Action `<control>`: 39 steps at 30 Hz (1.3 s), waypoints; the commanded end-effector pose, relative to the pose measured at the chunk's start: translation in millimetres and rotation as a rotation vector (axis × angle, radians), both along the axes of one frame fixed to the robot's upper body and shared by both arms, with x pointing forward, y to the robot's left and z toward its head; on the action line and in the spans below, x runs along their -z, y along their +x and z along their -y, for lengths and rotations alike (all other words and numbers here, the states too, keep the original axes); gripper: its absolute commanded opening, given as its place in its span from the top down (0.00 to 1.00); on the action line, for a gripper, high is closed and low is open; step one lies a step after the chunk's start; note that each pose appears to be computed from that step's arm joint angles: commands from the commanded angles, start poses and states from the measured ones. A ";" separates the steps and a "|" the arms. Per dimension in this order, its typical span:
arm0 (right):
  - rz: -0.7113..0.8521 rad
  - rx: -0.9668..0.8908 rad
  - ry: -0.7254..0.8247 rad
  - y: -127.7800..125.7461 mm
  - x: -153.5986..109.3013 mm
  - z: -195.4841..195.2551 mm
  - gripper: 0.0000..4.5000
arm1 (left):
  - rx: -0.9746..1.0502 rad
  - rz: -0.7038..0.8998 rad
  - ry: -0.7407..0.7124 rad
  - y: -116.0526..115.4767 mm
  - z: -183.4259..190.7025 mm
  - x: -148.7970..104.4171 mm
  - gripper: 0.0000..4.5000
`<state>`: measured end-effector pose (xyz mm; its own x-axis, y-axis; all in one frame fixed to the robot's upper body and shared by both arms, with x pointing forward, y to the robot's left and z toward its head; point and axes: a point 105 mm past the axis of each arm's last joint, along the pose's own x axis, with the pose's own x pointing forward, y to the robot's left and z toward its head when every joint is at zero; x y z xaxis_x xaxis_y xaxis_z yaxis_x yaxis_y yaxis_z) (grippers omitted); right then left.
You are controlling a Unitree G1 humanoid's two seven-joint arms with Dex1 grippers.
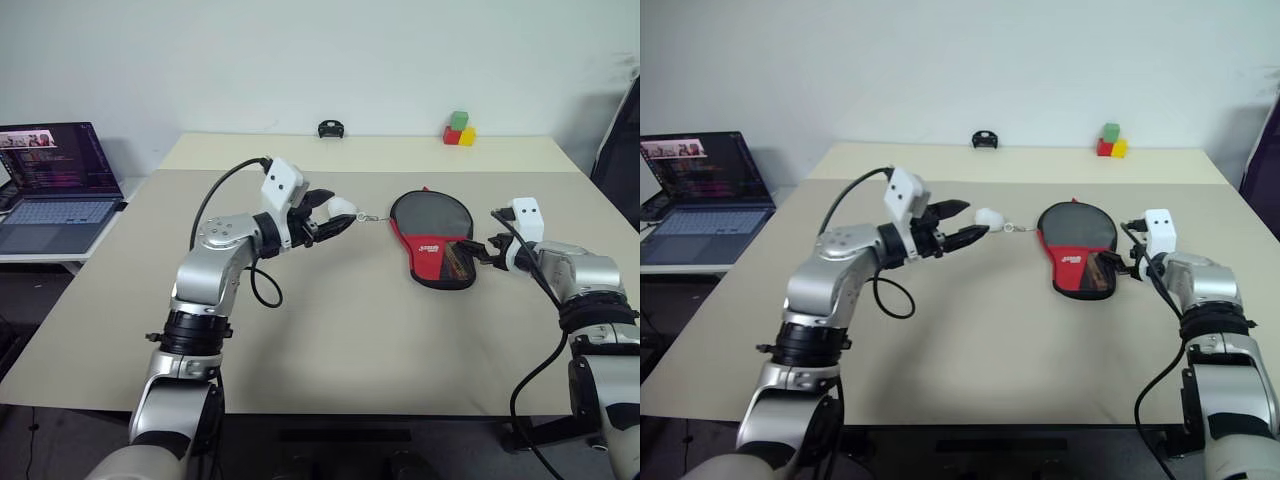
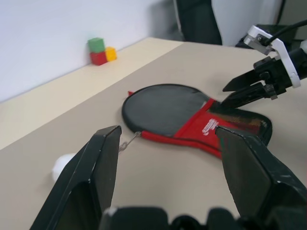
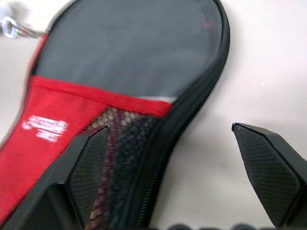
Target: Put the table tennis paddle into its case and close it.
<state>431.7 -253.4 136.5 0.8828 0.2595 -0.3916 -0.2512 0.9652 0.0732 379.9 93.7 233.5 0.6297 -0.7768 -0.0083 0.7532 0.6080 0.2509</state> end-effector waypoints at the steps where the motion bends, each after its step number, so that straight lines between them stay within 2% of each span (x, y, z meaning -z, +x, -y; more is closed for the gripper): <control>1: 0.047 0.006 0.014 9.2 -12.4 -3.7 0.00 | -0.031 0.057 -0.035 -4.1 -5.1 -18.4 0.24; 15: -0.057 -0.056 -0.021 11.1 18.0 -23.8 0.00 | -0.045 0.055 -0.021 -2.4 -9.2 -17.5 0.24; 18: -0.062 -0.079 -0.009 11.8 19.2 -31.5 0.13 | -0.047 0.051 -0.012 -2.6 -10.8 -14.7 0.24; 27: -0.098 -0.098 0.001 9.9 29.9 -41.6 0.82 | 0.038 0.021 0.068 -18.2 -21.2 0.8 0.24; 30: -0.112 -0.110 0.016 8.7 32.5 -46.4 1.00 | 0.046 -0.007 0.122 -21.0 -37.6 13.0 0.24; 34: -0.127 -0.134 0.062 6.2 33.4 -54.7 1.00 | 0.056 -0.084 0.200 -27.5 -60.5 37.6 0.24; 39: -0.147 -0.228 0.123 -5.8 32.8 -79.0 1.00 | 0.116 -0.149 0.212 -39.8 -67.0 47.0 0.24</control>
